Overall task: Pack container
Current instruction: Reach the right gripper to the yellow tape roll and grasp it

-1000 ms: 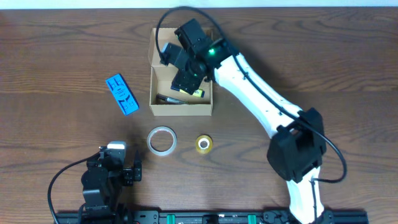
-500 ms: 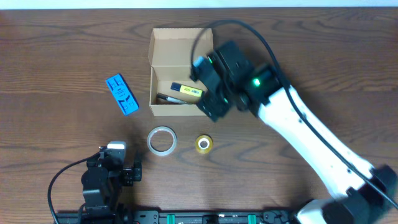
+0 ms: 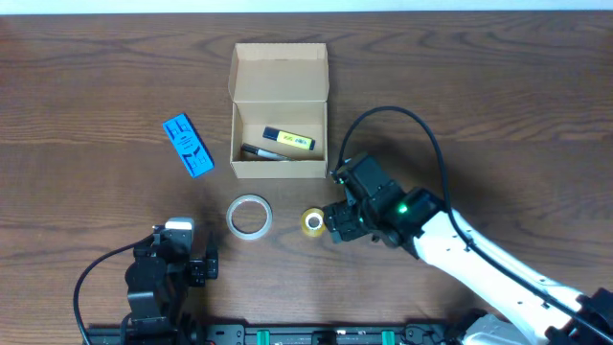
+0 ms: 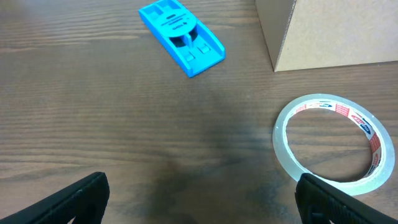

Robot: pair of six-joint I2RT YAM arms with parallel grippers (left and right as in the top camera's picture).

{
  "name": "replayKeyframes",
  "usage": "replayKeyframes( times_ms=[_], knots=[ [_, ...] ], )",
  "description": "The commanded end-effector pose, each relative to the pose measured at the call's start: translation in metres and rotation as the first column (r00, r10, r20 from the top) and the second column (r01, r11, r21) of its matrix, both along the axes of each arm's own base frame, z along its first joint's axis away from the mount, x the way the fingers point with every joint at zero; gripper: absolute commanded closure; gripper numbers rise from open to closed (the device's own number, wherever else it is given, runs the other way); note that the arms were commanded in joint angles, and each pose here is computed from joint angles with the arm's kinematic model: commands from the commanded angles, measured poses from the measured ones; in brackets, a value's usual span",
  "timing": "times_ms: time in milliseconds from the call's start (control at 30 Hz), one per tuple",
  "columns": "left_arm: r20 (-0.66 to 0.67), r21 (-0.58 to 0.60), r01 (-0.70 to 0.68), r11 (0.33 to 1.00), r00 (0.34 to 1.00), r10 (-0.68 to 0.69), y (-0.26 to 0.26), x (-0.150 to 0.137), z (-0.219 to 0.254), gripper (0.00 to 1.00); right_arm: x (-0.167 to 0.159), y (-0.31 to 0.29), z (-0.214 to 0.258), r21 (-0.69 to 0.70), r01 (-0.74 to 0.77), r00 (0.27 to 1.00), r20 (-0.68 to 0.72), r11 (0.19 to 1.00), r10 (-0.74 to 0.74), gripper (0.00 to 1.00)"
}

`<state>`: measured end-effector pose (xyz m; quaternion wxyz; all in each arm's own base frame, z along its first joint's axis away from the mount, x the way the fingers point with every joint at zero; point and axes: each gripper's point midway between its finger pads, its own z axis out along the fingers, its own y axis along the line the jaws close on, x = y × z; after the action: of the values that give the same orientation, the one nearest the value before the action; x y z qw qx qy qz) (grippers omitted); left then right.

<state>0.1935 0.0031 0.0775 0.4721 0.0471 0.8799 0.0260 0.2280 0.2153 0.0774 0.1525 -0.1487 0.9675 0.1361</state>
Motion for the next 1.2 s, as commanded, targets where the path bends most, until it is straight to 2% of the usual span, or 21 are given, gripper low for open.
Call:
replayKeyframes(
  times_ms=[0,167,567,900,1000,1167],
  knots=[
    [-0.003,-0.002,-0.014,1.0,1.0,0.014,0.002,0.0,-0.002,0.04,0.0,-0.003,-0.01,-0.006,0.194,0.981,-0.03,0.981,-0.194,0.24],
    [-0.003,-0.002,-0.014,1.0,1.0,0.014,0.002,0.0,-0.002,0.04,0.001,0.001,-0.03,-0.035,0.283,0.957,-0.061,0.958,-0.285,0.24],
    [-0.003,-0.002,-0.014,1.0,1.0,0.014,0.002,0.0,-0.002,0.04,-0.002,0.011,-0.07,-0.094,0.27,0.953,-0.115,0.958,-0.28,0.25],
    [-0.002,-0.002,-0.014,1.0,1.0,0.014,0.002,0.0,-0.002,0.04,-0.007,0.016,-0.09,-0.11,0.255,0.948,-0.166,0.961,-0.27,0.34],
    [-0.003,-0.002,-0.014,1.0,1.0,0.014,0.002,0.0,-0.002,0.04,-0.008,0.015,-0.092,-0.115,0.253,0.948,-0.17,0.961,-0.27,0.43],
    [-0.003,-0.002,-0.014,1.0,1.0,0.014,0.002,0.0,-0.002,0.05,-0.005,0.018,-0.089,-0.108,0.216,0.961,-0.155,0.97,-0.231,0.74]
  ],
)
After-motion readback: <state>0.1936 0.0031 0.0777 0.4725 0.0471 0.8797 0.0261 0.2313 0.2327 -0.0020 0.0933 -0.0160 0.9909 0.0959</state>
